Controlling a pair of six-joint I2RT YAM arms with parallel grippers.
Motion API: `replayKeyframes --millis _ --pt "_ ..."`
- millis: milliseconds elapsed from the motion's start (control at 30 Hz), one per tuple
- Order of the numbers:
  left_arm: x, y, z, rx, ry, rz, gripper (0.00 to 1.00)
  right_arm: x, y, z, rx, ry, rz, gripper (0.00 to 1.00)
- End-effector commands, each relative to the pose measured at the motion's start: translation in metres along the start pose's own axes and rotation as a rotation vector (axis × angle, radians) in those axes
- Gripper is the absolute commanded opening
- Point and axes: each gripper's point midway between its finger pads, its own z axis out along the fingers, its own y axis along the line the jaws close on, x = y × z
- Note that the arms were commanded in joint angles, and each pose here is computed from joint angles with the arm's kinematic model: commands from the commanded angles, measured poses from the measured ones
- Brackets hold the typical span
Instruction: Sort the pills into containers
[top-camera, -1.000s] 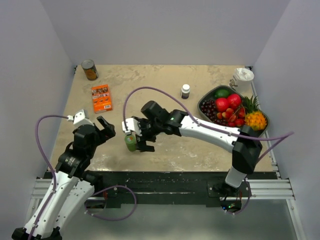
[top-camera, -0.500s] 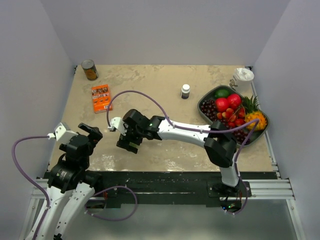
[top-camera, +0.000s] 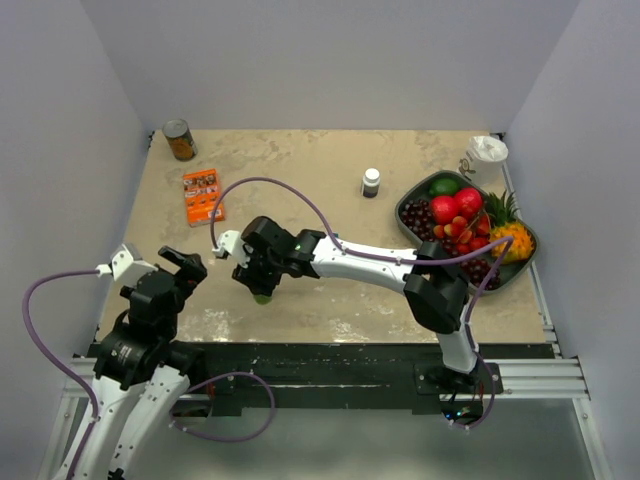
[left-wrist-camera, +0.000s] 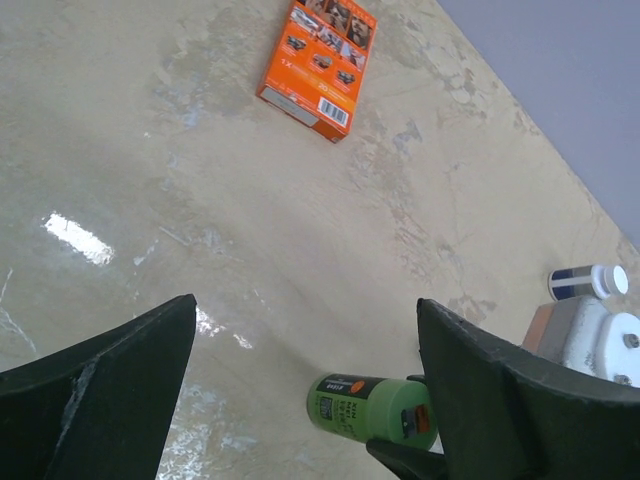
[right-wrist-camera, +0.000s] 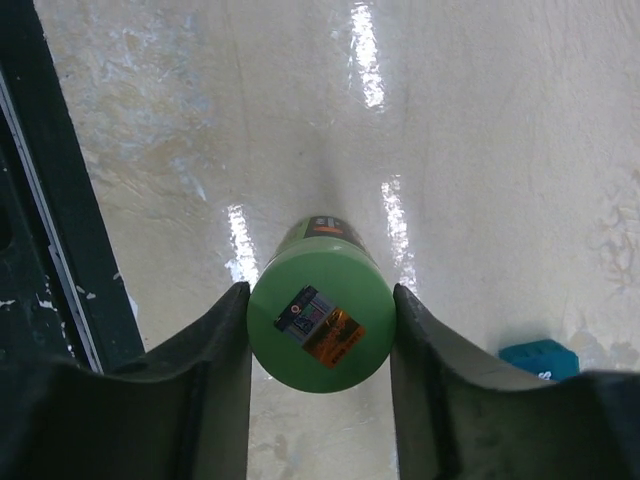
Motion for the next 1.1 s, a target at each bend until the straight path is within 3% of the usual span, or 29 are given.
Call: replayKeyframes --millis 0,67,200,300,333,433,533,600,700,1067 --pt "-0.013 -0.026 -0.009 0.140 -0.021 0.043 0.95 -0.025 0.001 -0.018 -0.002 -0.062 -0.032 0.20" --pt "-0.011 -0.041 -0.013 0.231 -0.009 0.059 0.95 -0.021 -0.001 -0.026 0.004 -0.062 -0.045 0.10" --pt "-0.001 -0.075 -0.025 0.472 0.008 0.196 0.95 -0.019 0.000 -0.068 -0.079 -0.094 -0.121 0.06" --pt "0.024 -0.114 -0.043 0.762 0.073 0.320 0.93 -0.004 0.004 -0.098 -0.252 -0.122 -0.166 0.05" --pt "0.029 -0.137 -0.064 0.940 0.090 0.338 0.89 -0.004 -0.011 -0.118 -0.260 -0.160 -0.152 0.05" --pt "0.046 -0.162 -0.083 1.162 0.140 0.348 0.88 0.007 -0.027 -0.152 -0.264 -0.217 -0.150 0.04" --pt "0.057 -0.178 -0.086 1.269 0.185 0.350 0.89 0.024 -0.042 -0.172 -0.258 -0.254 -0.107 0.04" --pt "0.071 -0.183 -0.079 1.281 0.254 0.358 0.97 0.031 -0.046 -0.189 -0.242 -0.291 -0.095 0.04" --pt "0.091 -0.193 -0.084 1.330 0.295 0.397 0.99 0.042 -0.063 -0.207 -0.189 -0.330 -0.054 0.04" --pt "0.167 -0.197 -0.088 1.320 0.320 0.597 1.00 0.074 -0.061 -0.218 -0.202 -0.375 0.013 0.04"
